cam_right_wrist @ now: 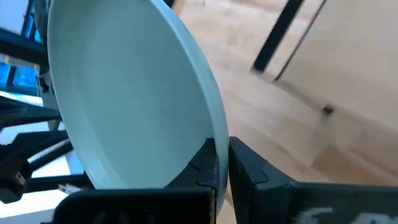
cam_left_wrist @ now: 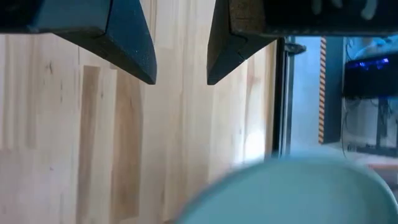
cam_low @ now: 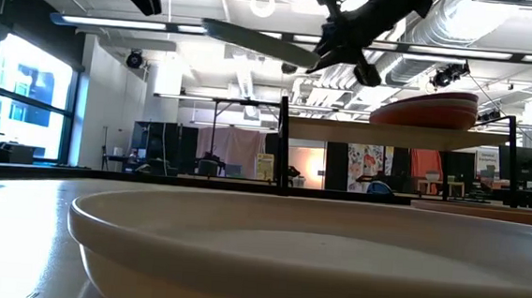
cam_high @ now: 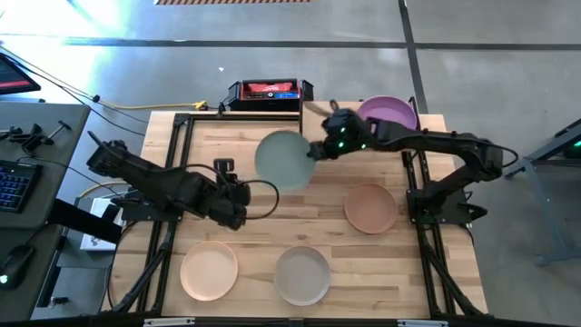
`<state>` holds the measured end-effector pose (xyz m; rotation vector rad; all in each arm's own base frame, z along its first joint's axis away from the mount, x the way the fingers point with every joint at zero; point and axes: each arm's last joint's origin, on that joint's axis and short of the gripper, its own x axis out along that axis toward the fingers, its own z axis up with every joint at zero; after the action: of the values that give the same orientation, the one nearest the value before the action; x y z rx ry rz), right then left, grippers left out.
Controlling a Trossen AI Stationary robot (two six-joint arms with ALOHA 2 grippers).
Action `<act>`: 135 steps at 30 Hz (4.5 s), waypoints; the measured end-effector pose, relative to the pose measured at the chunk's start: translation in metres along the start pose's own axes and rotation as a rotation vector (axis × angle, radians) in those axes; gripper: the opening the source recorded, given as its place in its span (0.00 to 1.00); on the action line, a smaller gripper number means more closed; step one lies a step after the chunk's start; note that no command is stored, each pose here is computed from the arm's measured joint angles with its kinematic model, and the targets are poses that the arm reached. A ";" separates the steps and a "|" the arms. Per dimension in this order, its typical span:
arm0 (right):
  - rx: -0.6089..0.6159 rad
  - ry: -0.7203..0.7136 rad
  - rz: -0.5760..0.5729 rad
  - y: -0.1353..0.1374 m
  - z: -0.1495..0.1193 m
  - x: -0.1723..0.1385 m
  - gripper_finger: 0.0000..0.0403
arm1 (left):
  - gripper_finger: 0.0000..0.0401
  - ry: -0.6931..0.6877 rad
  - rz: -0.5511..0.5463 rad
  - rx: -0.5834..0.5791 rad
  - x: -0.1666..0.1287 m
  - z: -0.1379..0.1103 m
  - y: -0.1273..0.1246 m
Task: Place and stack plates onto a shelf
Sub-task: Put the blue plate on the shelf, then stack the light orange plate on top of the blue plate on the shelf
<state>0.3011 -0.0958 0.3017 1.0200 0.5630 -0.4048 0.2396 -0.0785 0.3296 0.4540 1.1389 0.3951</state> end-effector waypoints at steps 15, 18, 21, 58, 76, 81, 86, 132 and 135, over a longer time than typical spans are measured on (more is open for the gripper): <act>-0.015 -0.193 -0.080 -0.051 0.056 -0.061 0.00 | 0.33 0.040 0.053 -0.178 0.009 -0.003 0.029; -0.074 -0.201 -0.088 -0.060 0.063 -0.066 0.00 | 0.33 0.046 0.059 -0.194 0.011 -0.003 0.032; -0.150 -0.200 -0.087 -0.068 0.069 -0.072 0.00 | 0.33 0.053 0.063 -0.207 0.013 -0.003 0.035; -0.480 -0.095 -0.428 -0.116 0.079 -0.076 0.00 | 0.33 0.087 0.099 -0.262 0.029 -0.001 0.057; -0.415 -0.094 -0.550 -0.124 0.080 -0.073 0.00 | 0.33 0.102 0.108 -0.265 0.032 -0.001 0.062; -0.414 -0.092 -0.548 -0.123 0.079 -0.072 0.00 | 0.33 0.102 0.108 -0.264 0.032 -0.001 0.062; -0.416 -0.085 -0.536 -0.123 0.079 -0.072 0.00 | 0.33 0.103 0.108 -0.264 0.032 -0.001 0.062; -0.335 0.590 -0.339 -0.019 -0.007 -0.091 0.23 | 0.33 0.182 -0.107 -0.609 0.033 -0.003 0.058; -0.345 0.675 -0.353 -0.010 -0.034 -0.078 0.23 | 0.33 0.210 -0.109 -0.626 0.033 -0.005 0.058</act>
<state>0.2255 -0.0664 0.3285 0.7049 1.3831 -0.2497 0.2431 -0.0121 0.3330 -0.2013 1.1658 0.6835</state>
